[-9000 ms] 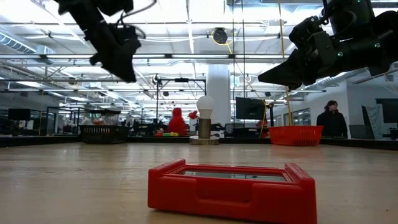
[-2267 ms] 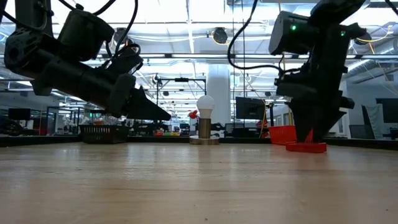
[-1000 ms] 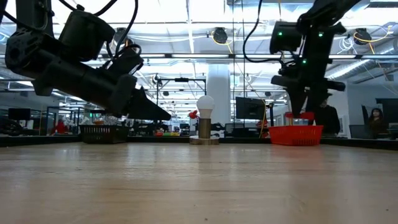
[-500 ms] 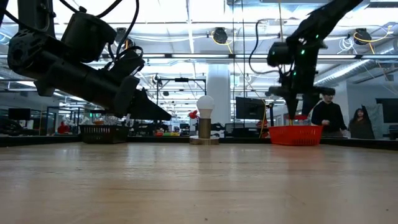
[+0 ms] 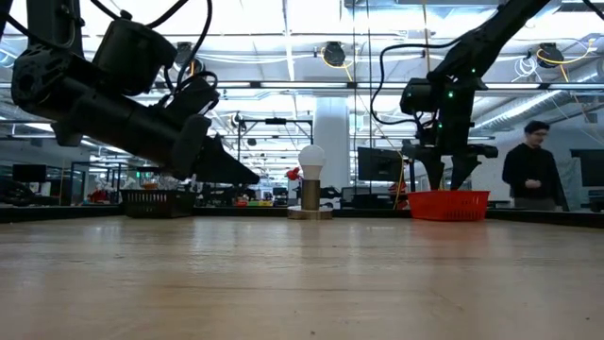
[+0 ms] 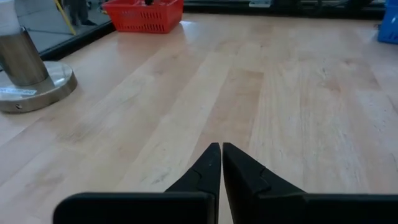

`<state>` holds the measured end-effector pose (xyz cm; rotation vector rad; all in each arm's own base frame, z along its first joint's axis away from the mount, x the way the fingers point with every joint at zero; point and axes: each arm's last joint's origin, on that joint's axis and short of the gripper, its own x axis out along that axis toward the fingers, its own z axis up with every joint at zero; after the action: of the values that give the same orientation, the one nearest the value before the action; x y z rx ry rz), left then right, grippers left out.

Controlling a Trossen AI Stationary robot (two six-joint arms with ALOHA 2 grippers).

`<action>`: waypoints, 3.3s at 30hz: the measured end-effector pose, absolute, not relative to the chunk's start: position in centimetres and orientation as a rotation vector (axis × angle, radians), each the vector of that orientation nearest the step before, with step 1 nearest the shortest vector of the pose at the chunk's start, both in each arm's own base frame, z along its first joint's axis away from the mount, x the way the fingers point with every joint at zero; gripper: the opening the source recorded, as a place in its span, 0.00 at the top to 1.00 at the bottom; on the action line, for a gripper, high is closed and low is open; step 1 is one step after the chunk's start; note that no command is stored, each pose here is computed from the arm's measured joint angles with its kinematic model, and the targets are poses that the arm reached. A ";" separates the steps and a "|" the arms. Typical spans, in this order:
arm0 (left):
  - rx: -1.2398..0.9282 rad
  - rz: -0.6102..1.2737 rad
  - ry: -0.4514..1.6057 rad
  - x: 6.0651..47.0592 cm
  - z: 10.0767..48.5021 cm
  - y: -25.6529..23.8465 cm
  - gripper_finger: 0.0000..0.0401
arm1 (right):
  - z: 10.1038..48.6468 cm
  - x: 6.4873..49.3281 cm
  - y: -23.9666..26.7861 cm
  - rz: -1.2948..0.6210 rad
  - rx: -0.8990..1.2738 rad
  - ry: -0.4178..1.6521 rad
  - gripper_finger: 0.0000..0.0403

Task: Pick & Place Office items
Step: Put the red digital clock in the red bin, then put the violet charger adapter into the blue bin

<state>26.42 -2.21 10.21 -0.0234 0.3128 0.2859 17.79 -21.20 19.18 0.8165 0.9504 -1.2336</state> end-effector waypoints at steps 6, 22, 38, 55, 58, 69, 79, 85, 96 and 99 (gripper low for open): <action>-0.048 0.291 0.363 26.1 9.7 -2.8 0.94 | 19.4 17.8 -21.2 -1.195 0.755 0.974 0.45; -0.268 0.183 0.317 27.0 10.4 -3.4 0.94 | 21.3 19.3 -10.6 -0.637 0.298 0.609 0.95; -0.231 0.059 0.247 29.2 12.4 -4.7 0.94 | 15.5 17.0 -1.8 -0.032 0.128 0.143 0.99; -0.266 0.046 0.480 30.2 14.6 -8.4 0.99 | 16.1 16.1 -0.1 0.057 -0.015 -0.047 1.00; -0.244 0.098 0.631 29.7 16.8 -9.9 0.99 | 16.1 16.1 -0.1 0.057 -0.016 -0.048 1.00; -0.529 0.041 1.075 25.0 19.9 -17.1 0.84 | 16.1 16.1 -0.1 0.056 -0.018 -0.057 1.00; -0.730 0.069 1.312 20.2 21.6 -24.0 0.52 | 16.1 16.1 -0.1 0.054 -0.007 -0.048 1.00; -0.711 0.226 1.402 19.3 21.0 -26.9 0.41 | 16.0 16.1 -0.1 0.053 -0.006 -0.042 1.00; -0.683 0.456 1.423 20.0 17.5 -27.9 0.20 | 16.0 16.1 -0.1 0.054 0.012 -0.039 1.00; -0.652 0.473 1.394 20.2 16.8 -27.9 0.18 | 16.0 16.1 -0.1 0.054 0.013 -0.039 1.00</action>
<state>20.19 -27.91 16.81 -0.6521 1.3943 0.4727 16.12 -0.14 15.97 0.0128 -0.0387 0.0537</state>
